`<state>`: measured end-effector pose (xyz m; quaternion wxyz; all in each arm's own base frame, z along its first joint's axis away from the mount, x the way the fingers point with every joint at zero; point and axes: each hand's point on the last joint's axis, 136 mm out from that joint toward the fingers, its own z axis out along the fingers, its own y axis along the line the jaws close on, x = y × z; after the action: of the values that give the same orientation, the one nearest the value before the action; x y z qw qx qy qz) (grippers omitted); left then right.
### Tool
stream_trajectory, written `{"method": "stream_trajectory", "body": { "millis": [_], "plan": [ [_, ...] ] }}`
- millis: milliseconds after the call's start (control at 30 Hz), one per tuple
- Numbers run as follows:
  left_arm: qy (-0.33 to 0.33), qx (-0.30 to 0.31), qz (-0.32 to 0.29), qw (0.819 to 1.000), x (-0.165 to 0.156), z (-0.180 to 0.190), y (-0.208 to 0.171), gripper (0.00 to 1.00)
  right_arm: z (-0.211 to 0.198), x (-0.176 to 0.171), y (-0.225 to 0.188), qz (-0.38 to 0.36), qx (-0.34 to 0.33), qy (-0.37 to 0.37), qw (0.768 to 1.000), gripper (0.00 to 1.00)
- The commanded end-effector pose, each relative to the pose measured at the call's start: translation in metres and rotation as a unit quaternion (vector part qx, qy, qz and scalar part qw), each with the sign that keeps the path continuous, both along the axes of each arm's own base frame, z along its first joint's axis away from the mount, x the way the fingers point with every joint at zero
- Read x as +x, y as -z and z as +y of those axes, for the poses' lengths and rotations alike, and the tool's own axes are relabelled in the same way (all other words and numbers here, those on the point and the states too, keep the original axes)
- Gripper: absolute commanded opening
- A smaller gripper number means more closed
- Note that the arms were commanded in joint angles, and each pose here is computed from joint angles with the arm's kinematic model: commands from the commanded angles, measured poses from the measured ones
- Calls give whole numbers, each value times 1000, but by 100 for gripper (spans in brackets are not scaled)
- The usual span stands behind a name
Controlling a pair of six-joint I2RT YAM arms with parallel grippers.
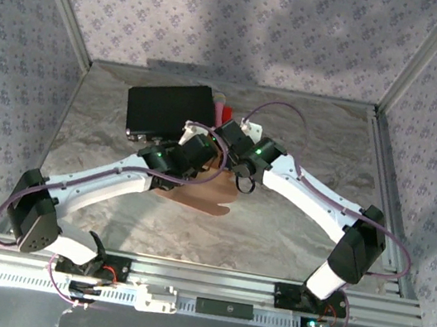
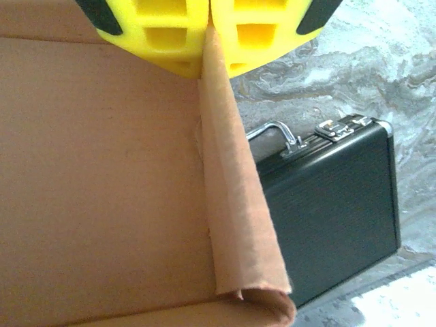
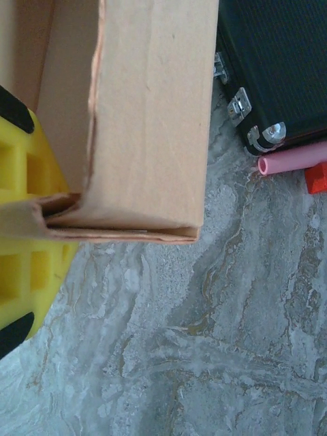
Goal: Fold the paper box
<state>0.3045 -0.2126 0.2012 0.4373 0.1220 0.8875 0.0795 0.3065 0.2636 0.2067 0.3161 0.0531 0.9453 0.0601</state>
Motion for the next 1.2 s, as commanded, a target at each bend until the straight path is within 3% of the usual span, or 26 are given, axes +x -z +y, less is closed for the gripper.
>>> {"method": "stream_trajectory", "body": {
  "millis": [0, 67, 200, 300, 367, 533, 800, 1167],
  "plan": [
    [-9, 35, -24, 999, 1, 1, -11, 0, 2, -1, -13, -9, 15, 3, 1000, 0],
    [-9, 32, -24, 999, 1, 1, -12, 1, 2, 0, -12, -7, 17, 4, 1000, 0],
    [5, 2, -20, 1000, -4, -3, -24, 37, 0, 1, -6, -2, 19, 7, 1000, 0],
    [7, -21, -27, 999, -8, -2, -44, 56, -3, 4, -1, 2, 16, 11, 1000, 0],
    [11, -31, -30, 999, -8, 1, -56, 61, -5, 4, 3, 5, 16, 14, 1000, 0],
    [17, -58, -10, 998, 1, 7, -65, 64, -4, 4, 3, 8, 26, 14, 1000, 0],
    [50, -50, 37, 997, 9, -9, -42, 63, -5, 6, 1, 13, 38, 14, 999, 0],
    [14, 17, 6, 1000, 29, 4, -35, 49, 0, 4, -3, 17, 61, 7, 998, 0]
  ]
}}
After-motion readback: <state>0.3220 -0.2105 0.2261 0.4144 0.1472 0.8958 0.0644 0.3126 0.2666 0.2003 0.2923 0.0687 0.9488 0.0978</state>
